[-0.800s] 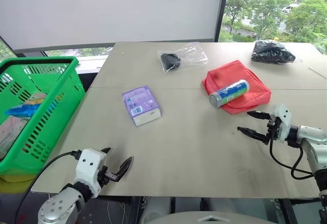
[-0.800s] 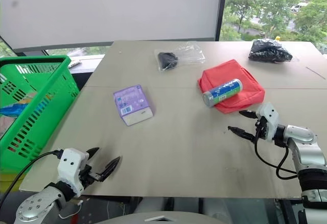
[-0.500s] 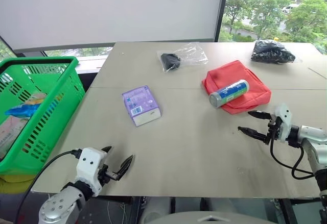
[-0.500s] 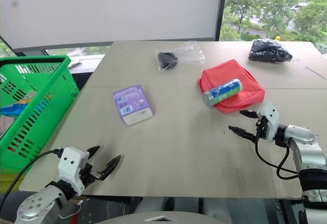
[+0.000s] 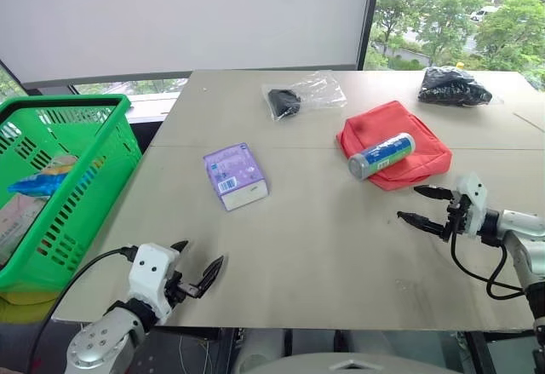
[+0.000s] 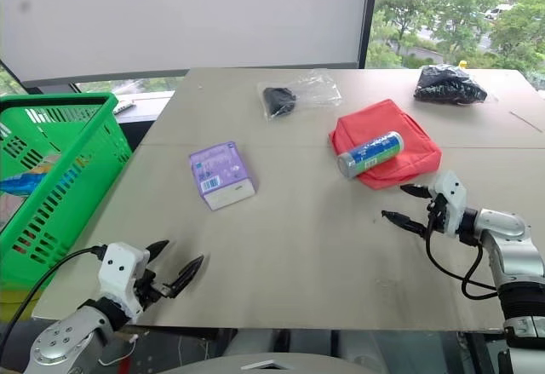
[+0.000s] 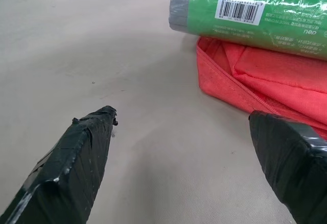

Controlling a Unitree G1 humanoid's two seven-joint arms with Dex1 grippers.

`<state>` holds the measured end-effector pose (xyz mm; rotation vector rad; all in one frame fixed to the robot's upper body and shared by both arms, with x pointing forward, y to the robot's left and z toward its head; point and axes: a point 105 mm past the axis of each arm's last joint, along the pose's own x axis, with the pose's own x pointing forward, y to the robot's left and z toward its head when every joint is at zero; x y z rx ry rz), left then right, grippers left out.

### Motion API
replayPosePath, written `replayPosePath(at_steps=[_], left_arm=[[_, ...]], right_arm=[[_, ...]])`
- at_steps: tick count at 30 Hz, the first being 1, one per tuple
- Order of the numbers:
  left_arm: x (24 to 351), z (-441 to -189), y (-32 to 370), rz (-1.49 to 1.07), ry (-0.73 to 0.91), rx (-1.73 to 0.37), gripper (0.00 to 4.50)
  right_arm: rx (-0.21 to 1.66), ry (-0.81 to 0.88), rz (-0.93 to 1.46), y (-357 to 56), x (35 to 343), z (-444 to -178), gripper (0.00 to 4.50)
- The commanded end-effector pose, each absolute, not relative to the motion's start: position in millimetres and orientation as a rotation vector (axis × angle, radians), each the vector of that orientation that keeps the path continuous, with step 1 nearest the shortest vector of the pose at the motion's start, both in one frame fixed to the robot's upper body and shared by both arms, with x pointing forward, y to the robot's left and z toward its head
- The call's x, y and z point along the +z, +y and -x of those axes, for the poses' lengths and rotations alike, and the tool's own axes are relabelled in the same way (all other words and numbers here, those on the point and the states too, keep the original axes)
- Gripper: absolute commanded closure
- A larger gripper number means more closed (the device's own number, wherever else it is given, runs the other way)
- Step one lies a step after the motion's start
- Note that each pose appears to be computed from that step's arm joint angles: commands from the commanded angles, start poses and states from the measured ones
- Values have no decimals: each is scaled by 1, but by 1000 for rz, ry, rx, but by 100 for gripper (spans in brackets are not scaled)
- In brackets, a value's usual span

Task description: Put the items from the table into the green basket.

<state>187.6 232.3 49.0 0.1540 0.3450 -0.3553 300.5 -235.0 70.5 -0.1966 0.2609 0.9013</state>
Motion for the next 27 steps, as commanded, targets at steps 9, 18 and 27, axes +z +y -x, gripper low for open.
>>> replayPosePath(at_steps=[9,18,27], left_arm=[[125,-198,184,-40,124,-599,4],[180,-203,152,-57,-5,-799,4],[195,-205,149,-116,-42,-783,4]], right_arm=[[480,147,12,-268,111,-364,0],[89,303,-190,-296,96,-410,0],[-108,429,37,-317,78,-413,0]])
